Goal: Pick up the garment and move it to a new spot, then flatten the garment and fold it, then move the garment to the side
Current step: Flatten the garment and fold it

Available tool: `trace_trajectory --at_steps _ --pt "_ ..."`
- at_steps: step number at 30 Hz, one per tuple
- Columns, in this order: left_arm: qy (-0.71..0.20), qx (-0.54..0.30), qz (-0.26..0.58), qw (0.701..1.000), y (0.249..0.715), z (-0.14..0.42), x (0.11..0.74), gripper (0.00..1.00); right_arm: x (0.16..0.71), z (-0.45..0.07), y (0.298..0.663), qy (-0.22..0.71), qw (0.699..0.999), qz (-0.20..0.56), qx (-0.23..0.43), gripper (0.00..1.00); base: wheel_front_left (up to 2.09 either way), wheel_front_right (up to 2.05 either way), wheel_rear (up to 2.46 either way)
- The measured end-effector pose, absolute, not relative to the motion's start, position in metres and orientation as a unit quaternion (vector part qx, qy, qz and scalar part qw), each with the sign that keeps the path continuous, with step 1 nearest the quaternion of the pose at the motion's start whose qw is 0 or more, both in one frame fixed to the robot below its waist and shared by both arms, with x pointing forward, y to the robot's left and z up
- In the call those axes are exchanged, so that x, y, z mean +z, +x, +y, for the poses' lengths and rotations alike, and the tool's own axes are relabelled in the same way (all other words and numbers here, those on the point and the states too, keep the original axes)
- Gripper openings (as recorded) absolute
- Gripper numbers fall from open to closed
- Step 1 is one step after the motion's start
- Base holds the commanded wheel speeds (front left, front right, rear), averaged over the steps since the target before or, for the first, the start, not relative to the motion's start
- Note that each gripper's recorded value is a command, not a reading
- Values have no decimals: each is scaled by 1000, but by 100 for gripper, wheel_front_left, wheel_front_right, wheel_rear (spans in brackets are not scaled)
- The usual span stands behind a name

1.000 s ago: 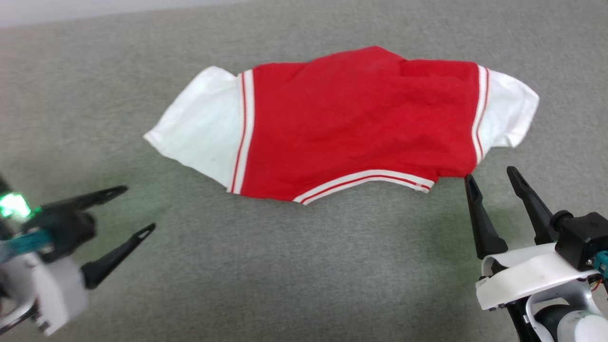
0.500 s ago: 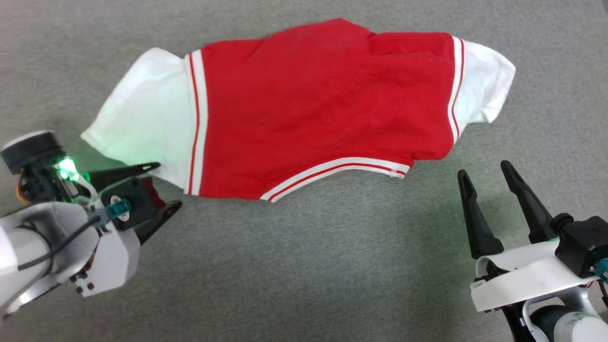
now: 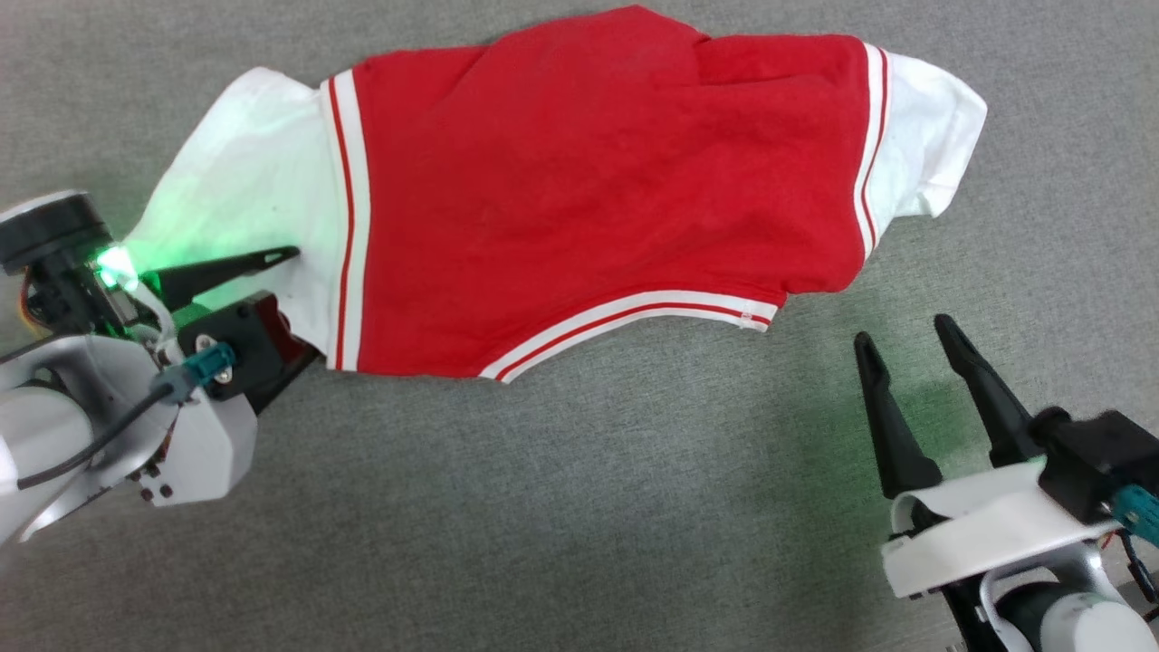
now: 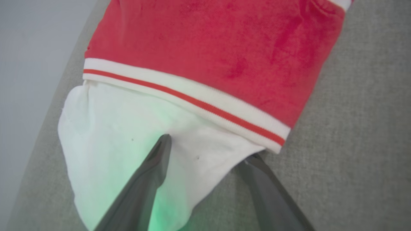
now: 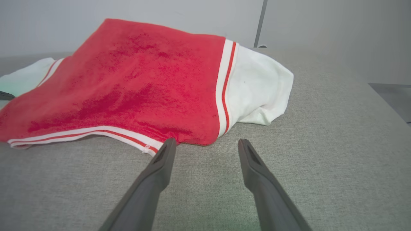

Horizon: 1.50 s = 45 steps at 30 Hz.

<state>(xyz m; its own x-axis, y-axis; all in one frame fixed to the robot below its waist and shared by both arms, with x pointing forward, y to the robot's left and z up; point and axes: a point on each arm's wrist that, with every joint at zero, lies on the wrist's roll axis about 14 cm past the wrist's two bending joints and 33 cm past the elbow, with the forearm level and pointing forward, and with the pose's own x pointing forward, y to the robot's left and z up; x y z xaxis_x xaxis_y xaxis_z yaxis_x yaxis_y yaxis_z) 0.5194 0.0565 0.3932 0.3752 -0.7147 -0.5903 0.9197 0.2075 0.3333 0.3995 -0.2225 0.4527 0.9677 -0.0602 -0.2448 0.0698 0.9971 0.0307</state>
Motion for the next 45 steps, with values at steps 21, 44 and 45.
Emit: trace_trajectory --at_steps 21,44,45 --pt "305 -546 153 765 512 54 386 0 442 -264 459 48 928 366 -57 100 0 0 0" --pt "291 -543 152 773 510 62 383 0 384 -260 482 63 888 452 -51 100 0 0 0" --pt "289 -543 152 773 510 63 383 0 383 -260 483 61 888 452 -51 100 0 0 0"
